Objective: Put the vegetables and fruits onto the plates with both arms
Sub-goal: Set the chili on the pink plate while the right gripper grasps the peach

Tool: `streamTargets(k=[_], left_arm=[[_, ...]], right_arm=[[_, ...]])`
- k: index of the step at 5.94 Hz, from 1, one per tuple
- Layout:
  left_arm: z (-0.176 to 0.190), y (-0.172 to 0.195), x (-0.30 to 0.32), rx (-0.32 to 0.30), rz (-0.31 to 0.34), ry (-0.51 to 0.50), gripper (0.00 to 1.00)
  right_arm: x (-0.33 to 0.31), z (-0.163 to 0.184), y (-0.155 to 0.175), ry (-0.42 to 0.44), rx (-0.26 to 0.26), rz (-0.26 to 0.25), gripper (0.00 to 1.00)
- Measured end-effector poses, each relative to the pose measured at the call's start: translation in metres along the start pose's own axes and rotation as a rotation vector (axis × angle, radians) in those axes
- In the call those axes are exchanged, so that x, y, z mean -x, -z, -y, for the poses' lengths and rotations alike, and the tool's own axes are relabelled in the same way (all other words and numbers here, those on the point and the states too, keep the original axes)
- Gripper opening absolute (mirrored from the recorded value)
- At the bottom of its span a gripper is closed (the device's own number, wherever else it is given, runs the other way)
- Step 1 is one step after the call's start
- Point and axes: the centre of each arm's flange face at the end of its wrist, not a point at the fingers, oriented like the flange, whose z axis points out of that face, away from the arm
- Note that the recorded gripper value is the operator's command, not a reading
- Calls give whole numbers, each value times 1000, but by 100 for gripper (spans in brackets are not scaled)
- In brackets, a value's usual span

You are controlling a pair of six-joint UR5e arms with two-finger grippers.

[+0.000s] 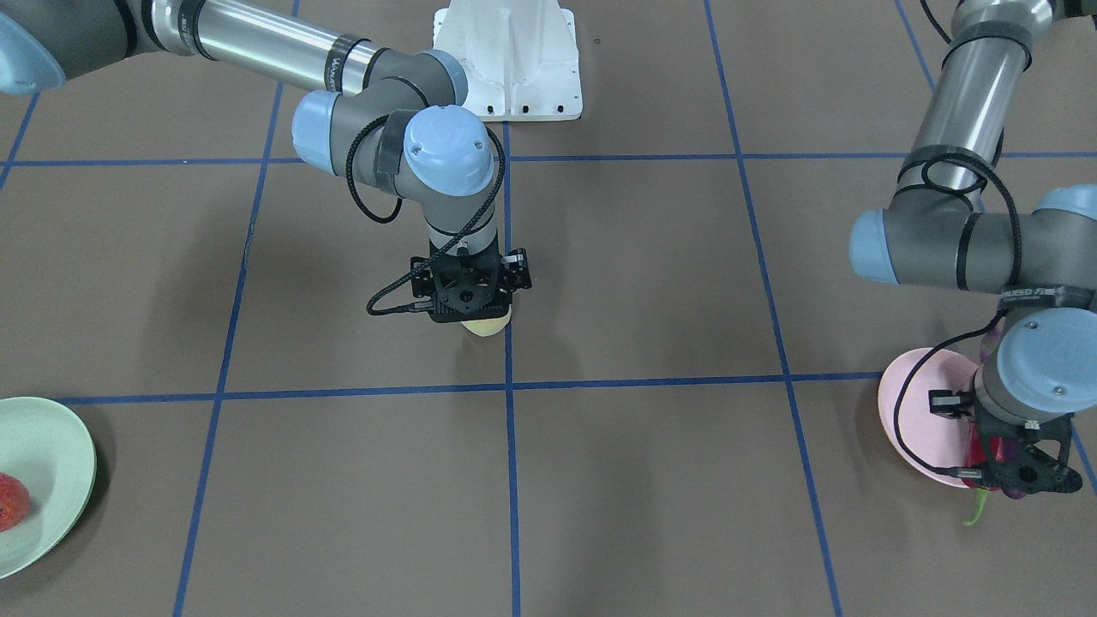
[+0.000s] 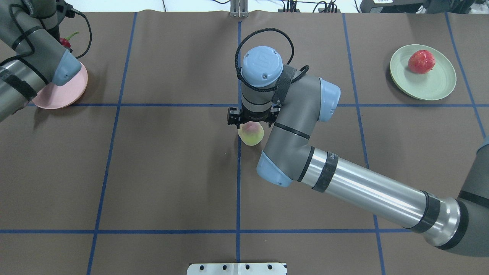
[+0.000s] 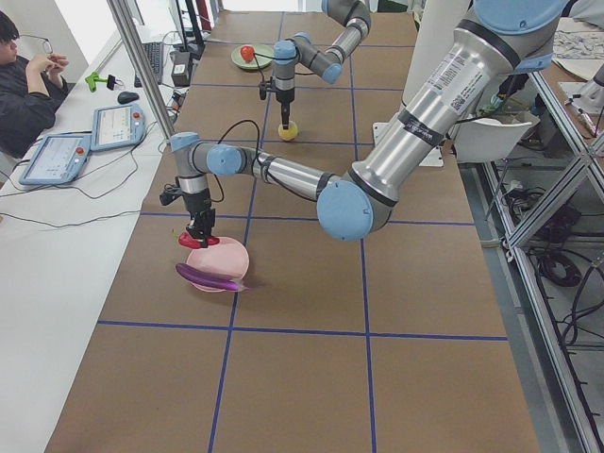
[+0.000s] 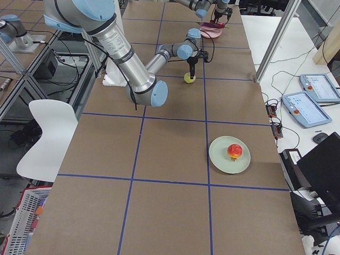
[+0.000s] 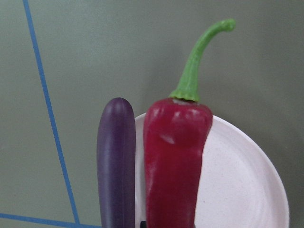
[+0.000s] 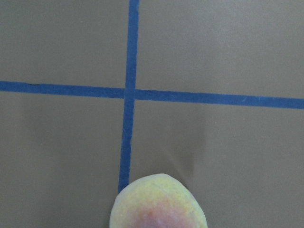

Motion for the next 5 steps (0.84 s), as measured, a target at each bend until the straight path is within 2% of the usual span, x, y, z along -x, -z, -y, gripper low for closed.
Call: streamTargets(k=[3,4,5], left_arm=[[-5,-24,-3,3,36,-13,0],[-9,-35,-6,5,38,-19,27],[-11,-43,-7,3,52,-26,99]], right_arm=[[2,-4,-15,11,-4,-12,99],[1,-4,-21,15,-2,-15,99],[0,-3,-25,21,-1,-18,99]])
